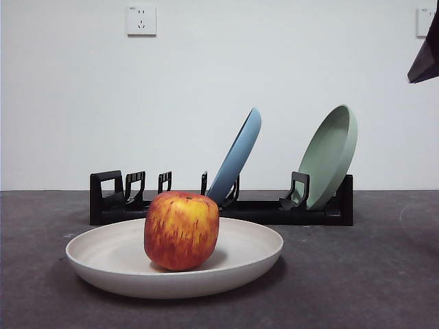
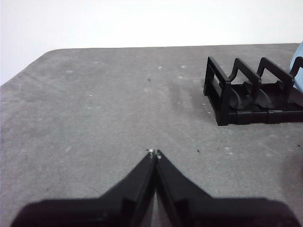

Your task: Take the yellow plate from the plate rack,put the plate on the table,take the apple from the table,put the apple in the plate

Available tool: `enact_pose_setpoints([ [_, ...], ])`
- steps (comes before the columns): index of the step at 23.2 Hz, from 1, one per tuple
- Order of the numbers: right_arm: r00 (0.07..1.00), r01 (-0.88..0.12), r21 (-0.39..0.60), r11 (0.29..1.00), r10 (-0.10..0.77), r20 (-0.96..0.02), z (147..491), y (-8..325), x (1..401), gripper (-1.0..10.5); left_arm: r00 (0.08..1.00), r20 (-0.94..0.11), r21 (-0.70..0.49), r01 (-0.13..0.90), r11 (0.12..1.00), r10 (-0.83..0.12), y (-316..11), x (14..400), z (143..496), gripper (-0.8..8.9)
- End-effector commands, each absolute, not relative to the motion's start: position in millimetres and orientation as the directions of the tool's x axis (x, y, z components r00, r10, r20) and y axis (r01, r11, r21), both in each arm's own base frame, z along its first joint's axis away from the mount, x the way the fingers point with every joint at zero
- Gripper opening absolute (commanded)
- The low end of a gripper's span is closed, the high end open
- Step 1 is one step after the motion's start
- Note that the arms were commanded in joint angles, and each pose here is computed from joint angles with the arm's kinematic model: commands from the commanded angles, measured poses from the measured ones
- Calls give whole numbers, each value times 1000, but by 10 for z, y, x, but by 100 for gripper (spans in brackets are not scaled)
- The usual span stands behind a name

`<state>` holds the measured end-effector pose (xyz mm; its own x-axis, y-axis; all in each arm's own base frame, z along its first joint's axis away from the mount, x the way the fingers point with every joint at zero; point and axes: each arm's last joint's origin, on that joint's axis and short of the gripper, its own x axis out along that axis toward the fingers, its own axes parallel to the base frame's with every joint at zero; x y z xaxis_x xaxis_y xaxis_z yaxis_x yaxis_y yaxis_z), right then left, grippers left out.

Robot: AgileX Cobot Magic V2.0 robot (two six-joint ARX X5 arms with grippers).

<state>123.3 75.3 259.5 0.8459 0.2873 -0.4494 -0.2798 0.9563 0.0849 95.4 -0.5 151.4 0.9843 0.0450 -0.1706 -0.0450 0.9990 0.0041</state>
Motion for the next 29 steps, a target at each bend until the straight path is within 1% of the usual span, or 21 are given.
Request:
enact_pose_setpoints([
  [1,849,-274,94,957,287,-444,2597,754,1234,1,983,-179,5,-47,999,47,-2,961,1470,-2],
  [9,849,-275,93,957,287,-443,2599,751,1229,1,983,-179,6,-47,999,47,-2,961,1470,-2],
  [12,902,-234,-14,972,212,-376,2685,612,1161,1,983,-178,5,-47,999,48,-2,961,1471,-2],
  [13,918,-210,-25,977,188,-348,2710,541,1140,1,983,-179,5,-47,999,48,-2,961,1470,-2],
  [15,954,-101,-4,995,95,-284,2677,360,1093,1,983,-178,6,-47,999,47,-2,961,1471,-2],
  [18,979,-40,50,998,50,-196,2418,148,1021,1,983,-179,5,-47,999,47,-2,961,1470,-2],
  [21,993,52,69,996,-44,-112,2071,26,1003,1,983,-179,5,-48,999,48,-2,961,1470,-2],
  [24,994,53,74,996,-46,-100,1881,9,991,1,983,-179,6,-48,999,48,-2,961,1470,-2],
  [29,992,53,79,995,-43,-119,1660,11,985,1,983,-179,5,-48,999,48,-2,961,1470,-2],
])
